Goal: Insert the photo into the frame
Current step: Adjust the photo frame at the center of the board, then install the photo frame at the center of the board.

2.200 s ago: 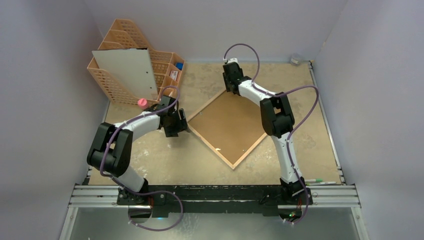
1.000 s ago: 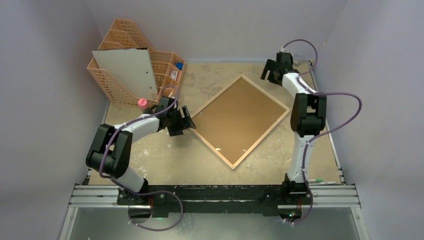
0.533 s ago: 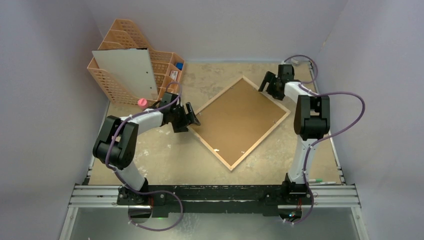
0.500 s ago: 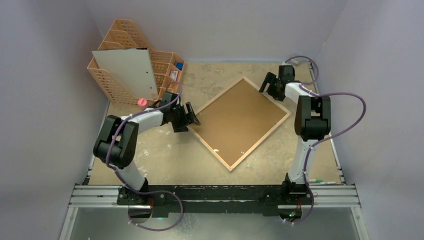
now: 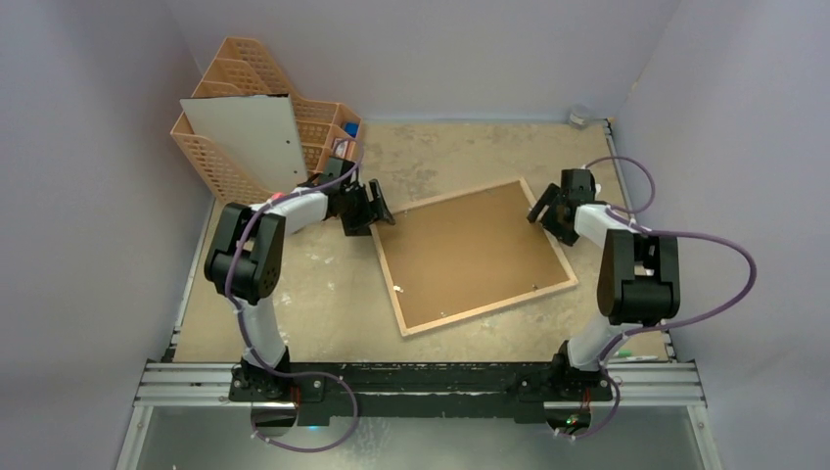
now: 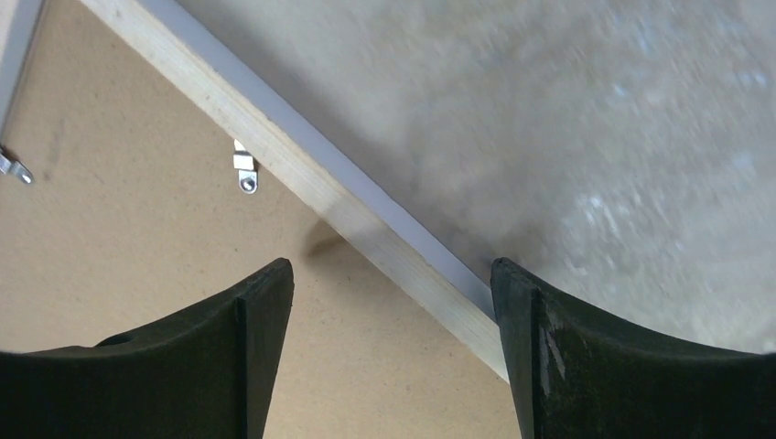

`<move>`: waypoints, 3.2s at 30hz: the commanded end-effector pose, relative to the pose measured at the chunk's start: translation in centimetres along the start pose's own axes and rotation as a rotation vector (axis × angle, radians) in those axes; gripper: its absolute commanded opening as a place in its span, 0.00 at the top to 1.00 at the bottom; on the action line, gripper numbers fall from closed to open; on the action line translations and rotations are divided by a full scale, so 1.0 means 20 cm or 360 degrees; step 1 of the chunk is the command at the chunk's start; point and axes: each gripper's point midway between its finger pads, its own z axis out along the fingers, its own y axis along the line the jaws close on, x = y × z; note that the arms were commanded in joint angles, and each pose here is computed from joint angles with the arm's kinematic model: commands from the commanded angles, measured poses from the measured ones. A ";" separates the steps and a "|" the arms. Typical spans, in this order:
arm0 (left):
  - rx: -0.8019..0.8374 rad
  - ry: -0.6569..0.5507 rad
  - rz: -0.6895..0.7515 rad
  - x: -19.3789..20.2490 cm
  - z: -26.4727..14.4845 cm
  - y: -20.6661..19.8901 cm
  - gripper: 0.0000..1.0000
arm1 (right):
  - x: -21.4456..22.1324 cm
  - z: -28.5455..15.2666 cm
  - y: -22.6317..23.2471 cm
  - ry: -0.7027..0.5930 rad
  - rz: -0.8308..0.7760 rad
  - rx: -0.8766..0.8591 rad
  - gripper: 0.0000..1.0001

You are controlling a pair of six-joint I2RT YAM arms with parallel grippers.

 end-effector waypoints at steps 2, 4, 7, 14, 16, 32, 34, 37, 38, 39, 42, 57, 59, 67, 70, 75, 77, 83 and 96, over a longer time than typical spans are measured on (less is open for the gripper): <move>0.0178 -0.0027 0.0157 -0.11 0.11 -0.18 0.28 | 0.12 -0.10 0.01 0.0072 0.0050 0.0058 0.19; 0.0139 -0.0046 0.0183 -0.14 0.12 -0.17 0.28 | 0.07 -0.10 -0.02 0.0025 0.0013 0.0153 0.18; 0.0097 -0.0065 0.0213 -0.16 0.11 -0.15 0.28 | -0.03 -0.11 -0.01 -0.0055 -0.0034 0.0217 0.16; 0.0041 -0.0052 0.0216 -0.14 0.12 -0.10 0.29 | -0.16 -0.02 0.01 -0.0126 -0.0082 0.0342 0.14; 0.0037 -0.0053 0.0214 -0.14 0.12 -0.10 0.29 | -0.17 0.01 0.01 -0.0117 -0.0091 0.0377 0.15; 0.0036 -0.0020 0.0194 -0.09 0.15 -0.06 0.29 | -0.08 0.05 0.02 -0.0027 -0.0083 0.0334 0.52; 0.0042 -0.0017 0.0190 -0.09 0.15 -0.06 0.29 | -0.07 0.06 0.02 -0.0025 -0.0071 0.0323 0.53; 0.0044 -0.0012 0.0190 -0.08 0.16 -0.06 0.29 | -0.07 0.06 0.04 -0.0028 -0.0055 0.0298 0.57; 0.0043 -0.0009 0.0190 -0.08 0.16 -0.06 0.29 | -0.07 0.06 0.04 -0.0024 -0.0052 0.0288 0.58; 0.0041 -0.0009 0.0193 -0.08 0.15 -0.06 0.29 | -0.07 0.06 0.05 -0.0025 -0.0045 0.0283 0.60; 0.0033 -0.0006 0.0198 -0.07 0.15 -0.05 0.30 | -0.07 0.06 0.07 -0.0027 -0.0039 0.0249 0.61; 0.0046 -0.0124 0.0225 -0.18 -0.01 -0.14 0.28 | -0.35 -0.31 0.31 -0.0292 -0.0098 -0.0010 0.22; 0.0033 -0.0143 0.0223 -0.17 -0.05 -0.13 0.28 | -0.26 -0.34 0.47 -0.0233 -0.0193 -0.0223 0.25; -0.0058 -0.0133 0.0163 -0.04 -0.14 -0.02 0.30 | 0.50 -0.50 1.15 0.0255 -0.0661 -0.1187 0.51; 0.0003 -0.0079 0.0138 0.04 -0.13 -0.02 0.36 | 0.76 -0.59 1.25 0.0429 -0.0844 -0.1439 0.55; 0.0164 0.0000 0.0114 0.14 -0.09 -0.04 0.45 | 1.04 -0.65 1.23 0.0652 -0.1038 -0.1628 0.54; 0.0152 0.0020 0.0101 0.15 -0.07 -0.02 0.48 | 1.11 -0.65 1.21 0.0698 -0.1100 -0.1650 0.53; 0.0125 0.0057 0.0070 0.18 -0.02 0.01 0.61 | 1.29 -0.59 1.20 0.0794 -0.1189 -0.1621 0.54; 0.0045 0.0076 0.0012 0.20 0.03 0.08 0.77 | 1.55 -0.53 1.15 0.0927 -0.1335 -0.1627 0.70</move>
